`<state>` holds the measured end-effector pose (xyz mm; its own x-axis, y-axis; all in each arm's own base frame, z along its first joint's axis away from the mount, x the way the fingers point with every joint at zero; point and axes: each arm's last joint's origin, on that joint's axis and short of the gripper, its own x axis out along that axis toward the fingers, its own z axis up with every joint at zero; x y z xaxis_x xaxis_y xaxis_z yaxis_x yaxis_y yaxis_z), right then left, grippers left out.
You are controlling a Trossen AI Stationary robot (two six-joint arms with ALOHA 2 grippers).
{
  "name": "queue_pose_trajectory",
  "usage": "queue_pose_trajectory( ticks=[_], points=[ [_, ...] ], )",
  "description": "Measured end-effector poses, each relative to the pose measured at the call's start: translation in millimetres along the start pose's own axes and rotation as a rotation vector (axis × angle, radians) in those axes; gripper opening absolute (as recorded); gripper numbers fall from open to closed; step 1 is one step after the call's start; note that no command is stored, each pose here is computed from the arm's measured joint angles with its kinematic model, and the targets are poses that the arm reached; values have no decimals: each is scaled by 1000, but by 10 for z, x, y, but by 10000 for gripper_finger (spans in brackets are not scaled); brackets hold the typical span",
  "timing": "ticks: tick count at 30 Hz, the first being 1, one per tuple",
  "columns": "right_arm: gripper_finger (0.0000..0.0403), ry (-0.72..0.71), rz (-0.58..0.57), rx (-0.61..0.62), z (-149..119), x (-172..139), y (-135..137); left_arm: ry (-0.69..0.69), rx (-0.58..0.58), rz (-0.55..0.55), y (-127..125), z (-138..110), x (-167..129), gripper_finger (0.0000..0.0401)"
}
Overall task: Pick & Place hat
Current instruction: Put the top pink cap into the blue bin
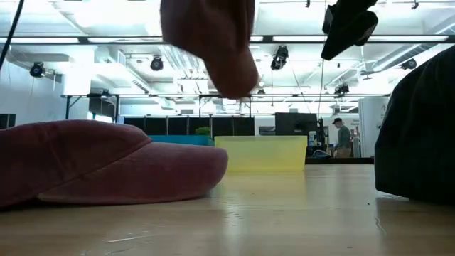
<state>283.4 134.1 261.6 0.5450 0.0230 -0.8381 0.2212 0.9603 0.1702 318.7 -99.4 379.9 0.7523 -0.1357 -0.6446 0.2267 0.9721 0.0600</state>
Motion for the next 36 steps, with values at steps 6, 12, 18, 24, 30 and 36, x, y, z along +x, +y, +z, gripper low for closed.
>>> queue_pose_trajectory(
  ticks=[6,12,18,24,30,36],
  points=[
    [244,-43,-57,11,11,-118,-93,450,233,-46,-293,-494,484,0],
    [244,-7,-5,75,70,-85,-169,665,608,10,-721,-943,915,0],
    [244,-9,37,63,39,44,-207,682,935,174,-1167,-1230,998,0],
    [244,22,123,449,-7,328,-465,672,1054,247,-1433,-1478,954,0],
    [244,1,284,874,-49,631,-822,658,1055,247,-1545,-1640,953,0],
    [244,-77,385,1109,-93,813,-1127,684,1069,246,-1525,-1799,1005,0]
  ],
)
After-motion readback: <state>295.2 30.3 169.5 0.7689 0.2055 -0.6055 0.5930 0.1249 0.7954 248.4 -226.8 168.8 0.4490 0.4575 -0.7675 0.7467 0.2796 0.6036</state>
